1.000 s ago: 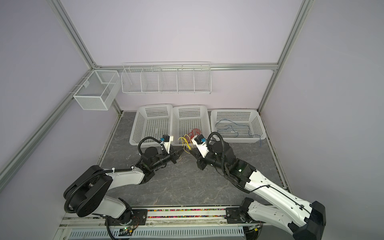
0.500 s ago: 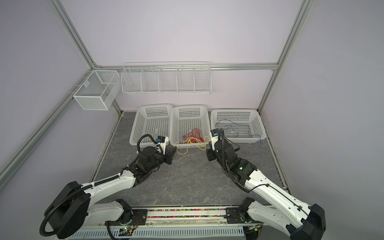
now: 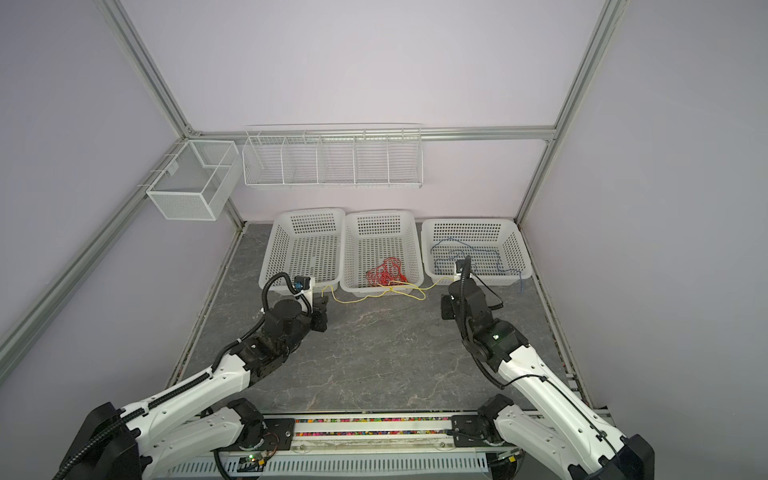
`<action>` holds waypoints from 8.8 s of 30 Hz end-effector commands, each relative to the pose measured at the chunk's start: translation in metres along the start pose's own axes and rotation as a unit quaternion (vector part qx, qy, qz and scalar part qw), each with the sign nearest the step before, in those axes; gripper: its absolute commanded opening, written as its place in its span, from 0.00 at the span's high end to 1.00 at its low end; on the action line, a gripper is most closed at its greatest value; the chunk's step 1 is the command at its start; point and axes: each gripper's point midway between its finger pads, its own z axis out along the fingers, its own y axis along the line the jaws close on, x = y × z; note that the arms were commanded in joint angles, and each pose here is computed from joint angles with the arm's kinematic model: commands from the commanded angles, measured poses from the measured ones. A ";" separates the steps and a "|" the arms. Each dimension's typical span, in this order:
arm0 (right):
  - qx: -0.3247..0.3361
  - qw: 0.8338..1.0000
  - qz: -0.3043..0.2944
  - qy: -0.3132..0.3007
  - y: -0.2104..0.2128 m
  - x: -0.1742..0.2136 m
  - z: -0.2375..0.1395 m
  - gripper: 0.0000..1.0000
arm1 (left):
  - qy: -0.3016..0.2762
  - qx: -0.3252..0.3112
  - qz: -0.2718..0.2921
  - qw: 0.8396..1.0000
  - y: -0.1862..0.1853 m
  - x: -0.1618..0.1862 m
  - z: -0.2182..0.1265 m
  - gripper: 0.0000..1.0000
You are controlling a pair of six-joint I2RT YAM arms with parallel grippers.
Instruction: Untangle the cables
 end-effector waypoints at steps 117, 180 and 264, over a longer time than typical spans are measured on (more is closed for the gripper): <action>-0.291 0.948 -0.116 -0.052 0.153 -0.012 -0.026 0.94 | 0.138 -0.180 -0.078 0.971 0.145 -0.072 0.111 0.32; -0.458 0.875 -0.148 -0.044 0.205 -0.030 -0.068 0.93 | -0.038 0.405 0.065 0.911 -0.156 -0.060 -0.016 1.00; 0.068 0.993 -0.012 -0.091 -0.098 0.063 0.151 0.11 | -0.089 -0.342 -0.037 0.935 0.229 -0.008 -0.017 0.01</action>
